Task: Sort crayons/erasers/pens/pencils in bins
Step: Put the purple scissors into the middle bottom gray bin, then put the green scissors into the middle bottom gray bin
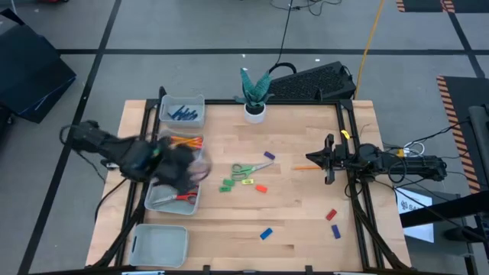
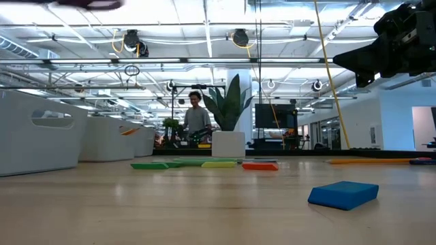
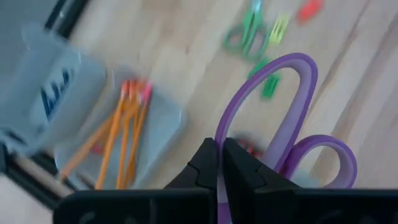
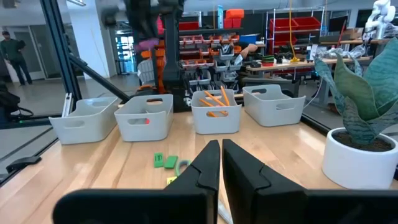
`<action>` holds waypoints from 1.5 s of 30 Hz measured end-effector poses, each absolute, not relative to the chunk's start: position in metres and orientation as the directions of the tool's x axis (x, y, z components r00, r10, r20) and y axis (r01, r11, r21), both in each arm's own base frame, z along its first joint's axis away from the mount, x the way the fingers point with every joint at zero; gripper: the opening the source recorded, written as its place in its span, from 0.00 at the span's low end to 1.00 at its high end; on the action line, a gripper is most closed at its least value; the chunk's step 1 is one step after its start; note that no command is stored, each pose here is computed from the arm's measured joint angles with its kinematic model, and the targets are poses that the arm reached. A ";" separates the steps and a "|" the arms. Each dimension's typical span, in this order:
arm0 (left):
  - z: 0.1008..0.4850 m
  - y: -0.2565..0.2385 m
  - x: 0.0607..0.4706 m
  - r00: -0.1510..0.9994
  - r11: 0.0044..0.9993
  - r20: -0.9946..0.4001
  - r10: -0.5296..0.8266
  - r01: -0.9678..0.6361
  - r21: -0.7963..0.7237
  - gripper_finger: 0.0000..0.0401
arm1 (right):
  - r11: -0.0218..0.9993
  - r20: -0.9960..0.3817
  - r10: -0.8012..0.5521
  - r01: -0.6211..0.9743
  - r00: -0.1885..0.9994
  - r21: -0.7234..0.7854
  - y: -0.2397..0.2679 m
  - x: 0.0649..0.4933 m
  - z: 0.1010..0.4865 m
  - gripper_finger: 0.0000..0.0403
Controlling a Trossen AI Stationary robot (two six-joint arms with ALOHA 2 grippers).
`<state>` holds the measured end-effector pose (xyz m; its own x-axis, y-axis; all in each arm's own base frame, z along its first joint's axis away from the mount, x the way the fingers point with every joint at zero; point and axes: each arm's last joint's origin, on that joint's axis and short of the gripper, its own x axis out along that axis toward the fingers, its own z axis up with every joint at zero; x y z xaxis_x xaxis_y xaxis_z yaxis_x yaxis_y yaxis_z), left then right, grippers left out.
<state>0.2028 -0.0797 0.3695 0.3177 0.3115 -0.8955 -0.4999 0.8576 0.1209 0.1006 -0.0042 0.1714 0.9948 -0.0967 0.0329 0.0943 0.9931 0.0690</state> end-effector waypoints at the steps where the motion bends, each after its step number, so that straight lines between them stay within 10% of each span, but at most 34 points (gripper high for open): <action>1: 0.359 -0.083 0.189 0.307 0.856 -0.900 0.310 -0.502 0.124 0.02 | 0.993 0.033 -0.097 0.094 0.995 0.069 -0.004 0.101 0.172 0.03; 21: 0.217 -0.088 0.155 0.246 0.827 -0.933 0.263 -0.555 0.087 0.06 | 0.993 0.033 -0.097 0.094 0.995 0.069 -0.004 0.101 0.171 0.03; 29: 0.212 -0.079 0.159 0.200 0.828 -0.953 0.226 -0.555 0.080 0.08 | 0.993 0.033 -0.097 0.094 0.995 0.069 -0.004 0.101 0.171 0.03; 39: 0.215 -0.081 0.160 0.164 0.843 -0.977 0.135 -0.536 0.027 0.37 | 0.993 0.033 -0.097 0.094 0.995 0.069 -0.004 0.101 0.171 0.03; 45: 0.264 -0.091 0.178 0.322 0.874 -0.946 0.044 -0.471 -0.120 0.42 | 0.993 0.033 -0.097 0.094 0.995 0.069 -0.004 0.101 0.171 0.03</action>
